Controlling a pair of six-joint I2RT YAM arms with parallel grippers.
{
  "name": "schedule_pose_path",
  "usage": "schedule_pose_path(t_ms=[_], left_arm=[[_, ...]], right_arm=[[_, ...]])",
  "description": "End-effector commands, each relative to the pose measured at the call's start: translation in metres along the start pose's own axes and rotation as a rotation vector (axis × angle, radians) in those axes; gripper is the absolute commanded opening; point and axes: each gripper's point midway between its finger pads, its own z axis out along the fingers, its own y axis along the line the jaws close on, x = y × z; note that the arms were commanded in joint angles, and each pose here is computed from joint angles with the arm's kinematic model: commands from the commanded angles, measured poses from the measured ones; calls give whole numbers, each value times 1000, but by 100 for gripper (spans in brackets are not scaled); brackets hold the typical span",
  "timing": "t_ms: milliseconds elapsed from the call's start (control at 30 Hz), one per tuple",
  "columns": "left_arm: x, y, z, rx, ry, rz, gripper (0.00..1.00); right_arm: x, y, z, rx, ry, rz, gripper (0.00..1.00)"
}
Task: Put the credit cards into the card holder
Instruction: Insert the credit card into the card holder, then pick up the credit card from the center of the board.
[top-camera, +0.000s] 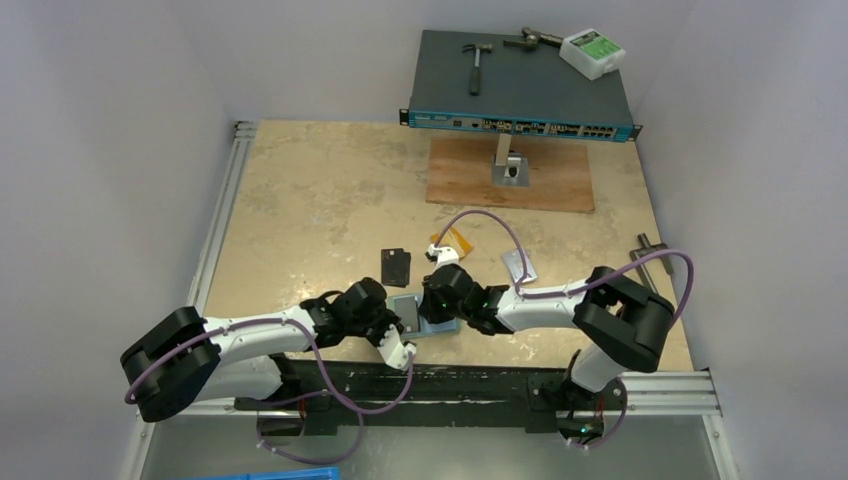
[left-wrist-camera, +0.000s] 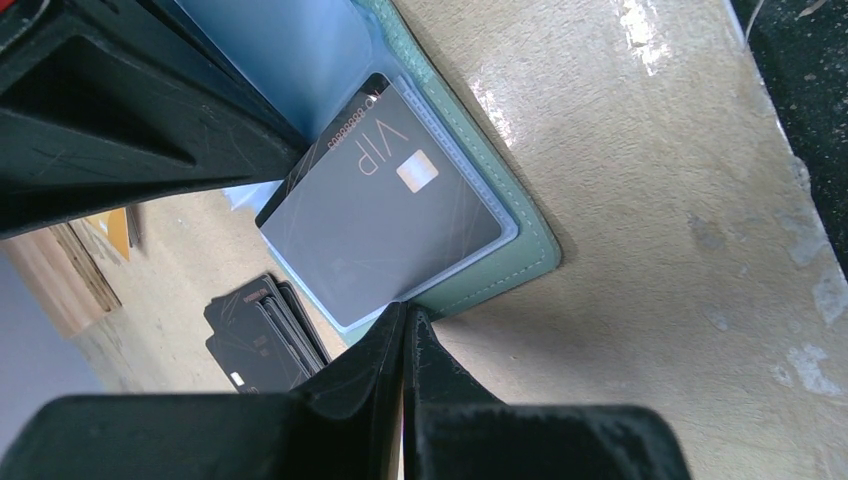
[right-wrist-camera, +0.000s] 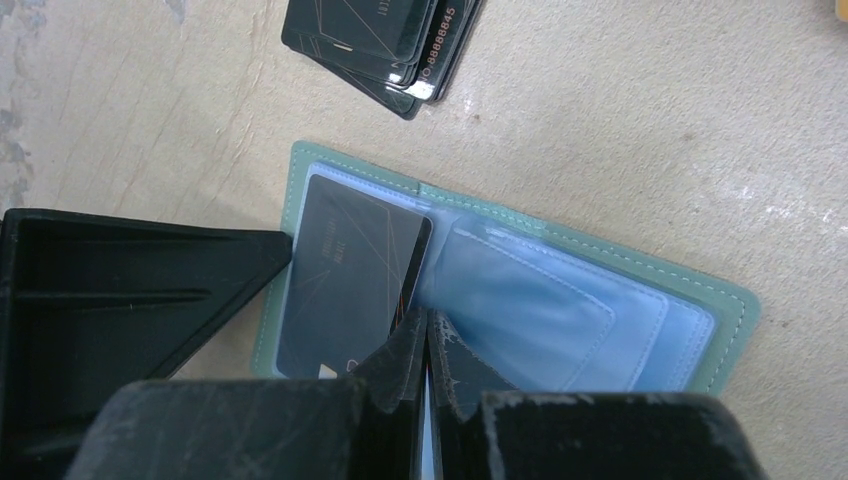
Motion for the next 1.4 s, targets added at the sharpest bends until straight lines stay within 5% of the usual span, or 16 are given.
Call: schedule_pose_path(t_ms=[0,400,633,867,1000,1167,1267,1367], left_arm=[[-8,-14,5,44,-51,0,0],[-9,-11,-3,87,-21,-92,0],[-11,11,-20,116,37,-223,8],[0,23,-46,170,169,-308,29],[3,37,-65,159,232,-336,64],[12,83,-96,20,323,-398,67],[21,118,-117,-102,357,-502,98],[36,146,-137,-204,377,-637,100]], right_arm=[[-7,52,-3,-187,16,-30,0],[-11,14,-26,-127,-6,61,9],[-44,-13,-54,-42,-93,85,39],[-99,-60,-77,50,-207,133,53],[-111,-85,-76,131,-215,143,54],[-126,-97,-80,170,-247,155,61],[-134,-98,-83,165,-247,160,71],[-145,-96,-88,157,-266,162,86]])
